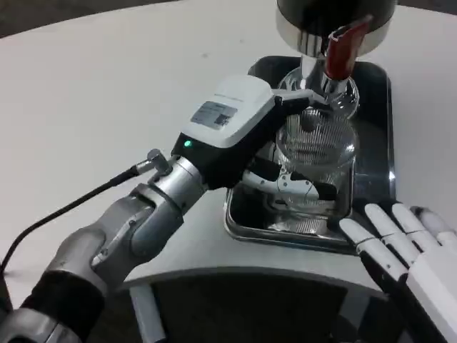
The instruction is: Grasp the cup under the faucet to collect the drink, then remove the cup.
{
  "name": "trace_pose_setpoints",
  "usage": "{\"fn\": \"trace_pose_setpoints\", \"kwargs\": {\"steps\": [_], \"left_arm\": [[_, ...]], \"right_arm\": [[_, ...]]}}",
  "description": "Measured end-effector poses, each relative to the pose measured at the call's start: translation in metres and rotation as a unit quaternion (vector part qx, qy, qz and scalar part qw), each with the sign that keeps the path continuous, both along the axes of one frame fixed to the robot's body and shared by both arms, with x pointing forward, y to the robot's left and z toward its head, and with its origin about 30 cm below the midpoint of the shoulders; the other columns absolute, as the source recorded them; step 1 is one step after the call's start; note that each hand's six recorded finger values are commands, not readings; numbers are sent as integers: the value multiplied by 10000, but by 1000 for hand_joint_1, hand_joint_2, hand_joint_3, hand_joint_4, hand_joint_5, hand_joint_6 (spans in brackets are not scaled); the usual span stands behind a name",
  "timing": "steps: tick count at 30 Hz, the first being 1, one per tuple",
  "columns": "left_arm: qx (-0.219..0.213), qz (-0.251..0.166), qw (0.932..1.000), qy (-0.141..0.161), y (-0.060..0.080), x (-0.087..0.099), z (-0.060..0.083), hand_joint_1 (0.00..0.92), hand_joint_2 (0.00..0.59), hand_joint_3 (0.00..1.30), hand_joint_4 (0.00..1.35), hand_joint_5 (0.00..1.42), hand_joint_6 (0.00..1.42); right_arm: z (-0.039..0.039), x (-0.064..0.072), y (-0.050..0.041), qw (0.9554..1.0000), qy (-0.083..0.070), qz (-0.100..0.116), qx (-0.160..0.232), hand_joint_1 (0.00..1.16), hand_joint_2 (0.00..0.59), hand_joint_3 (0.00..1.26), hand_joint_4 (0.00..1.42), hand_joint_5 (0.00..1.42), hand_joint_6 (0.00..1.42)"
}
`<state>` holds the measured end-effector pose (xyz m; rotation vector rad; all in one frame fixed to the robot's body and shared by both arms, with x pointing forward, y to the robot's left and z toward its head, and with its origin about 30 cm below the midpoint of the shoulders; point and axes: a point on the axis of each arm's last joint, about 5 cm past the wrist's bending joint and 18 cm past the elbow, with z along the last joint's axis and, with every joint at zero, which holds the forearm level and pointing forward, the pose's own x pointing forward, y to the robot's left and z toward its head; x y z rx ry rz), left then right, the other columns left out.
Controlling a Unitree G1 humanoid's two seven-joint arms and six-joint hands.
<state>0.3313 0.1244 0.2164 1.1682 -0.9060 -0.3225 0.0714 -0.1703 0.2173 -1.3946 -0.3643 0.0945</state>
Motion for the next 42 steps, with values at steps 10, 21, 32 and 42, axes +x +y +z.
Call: {"fn": "trace_pose_setpoints", "kwargs": {"steps": [10,21,32,42], "left_arm": [[128,107,9998,-140,16,-7,9,271,93,298,153,323,537],[-24,133,9991,-395,-9,-20,67,242,86,233,53,198,349],[-65,79,9987,-496,3,-71,63,233,86,249,48,201,338],[-349,61,9974,-624,111,-165,78,220,87,265,65,214,344]], "right_arm": [[1,1,5,10000,-10,30,-5,490,430,119,21,0,1],[1,0,5,10000,-16,43,-7,490,432,124,22,0,1],[3,-7,-3,10000,-36,60,7,490,432,124,22,0,1],[7,-9,-8,9999,-64,92,58,490,432,124,22,0,1]]}}
